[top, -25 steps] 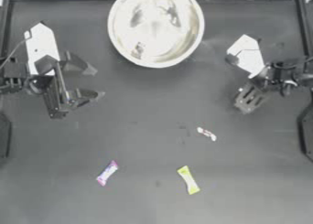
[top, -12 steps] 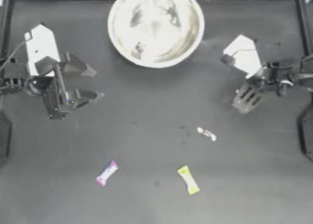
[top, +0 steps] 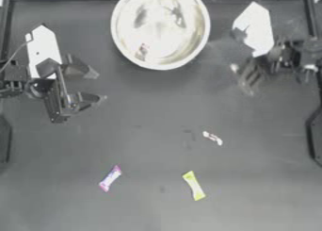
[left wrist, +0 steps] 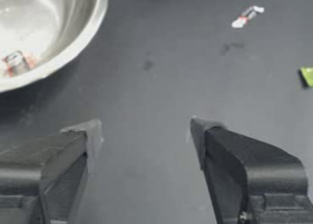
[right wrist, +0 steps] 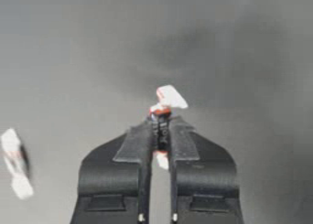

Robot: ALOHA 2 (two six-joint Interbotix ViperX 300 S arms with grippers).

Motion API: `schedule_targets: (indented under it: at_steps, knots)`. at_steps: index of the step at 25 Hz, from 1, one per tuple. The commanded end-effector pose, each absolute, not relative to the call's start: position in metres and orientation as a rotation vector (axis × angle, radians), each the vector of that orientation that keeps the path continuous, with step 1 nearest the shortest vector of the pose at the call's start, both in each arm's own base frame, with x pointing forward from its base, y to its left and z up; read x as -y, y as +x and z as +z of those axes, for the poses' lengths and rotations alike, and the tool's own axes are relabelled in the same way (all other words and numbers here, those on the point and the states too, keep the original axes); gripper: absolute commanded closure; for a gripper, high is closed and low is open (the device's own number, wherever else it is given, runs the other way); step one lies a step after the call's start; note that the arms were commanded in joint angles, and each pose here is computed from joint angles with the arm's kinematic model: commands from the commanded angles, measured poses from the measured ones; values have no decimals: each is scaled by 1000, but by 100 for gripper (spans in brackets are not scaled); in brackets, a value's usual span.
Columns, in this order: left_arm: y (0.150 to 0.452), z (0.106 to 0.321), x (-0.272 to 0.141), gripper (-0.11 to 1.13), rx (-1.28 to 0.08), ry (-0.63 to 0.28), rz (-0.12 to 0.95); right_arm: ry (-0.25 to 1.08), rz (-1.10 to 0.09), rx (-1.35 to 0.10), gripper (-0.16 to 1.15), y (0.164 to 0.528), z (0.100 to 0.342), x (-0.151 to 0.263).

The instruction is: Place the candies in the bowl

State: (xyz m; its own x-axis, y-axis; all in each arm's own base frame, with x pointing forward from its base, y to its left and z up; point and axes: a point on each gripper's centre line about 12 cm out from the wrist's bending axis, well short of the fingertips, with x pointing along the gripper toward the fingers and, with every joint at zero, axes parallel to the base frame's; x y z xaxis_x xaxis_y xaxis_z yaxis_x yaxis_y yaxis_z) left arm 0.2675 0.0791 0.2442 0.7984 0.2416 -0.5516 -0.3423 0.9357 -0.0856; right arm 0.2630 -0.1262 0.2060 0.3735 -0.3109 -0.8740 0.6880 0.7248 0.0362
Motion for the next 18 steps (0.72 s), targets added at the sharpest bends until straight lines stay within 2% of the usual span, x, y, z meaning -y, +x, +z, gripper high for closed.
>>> schedule_targets:
  at_steps: [1, 3, 7, 14, 18]
  knots:
    - [266, 254, -79, 9, -528, -182, 316, 378, -671, -847, 62, 281, 248, 143]
    - [265, 253, -79, 9, -528, -182, 316, 364, -673, -797, 62, 292, 257, 153]
    - [264, 254, -78, 9, -525, -181, 314, 362, -685, -759, 62, 313, 259, 176]
    - [264, 254, -78, 9, -524, -182, 316, 340, -709, -686, 62, 348, 251, 220]
    - [264, 254, -78, 9, -524, -182, 316, 352, -726, -686, 62, 364, 236, 243]
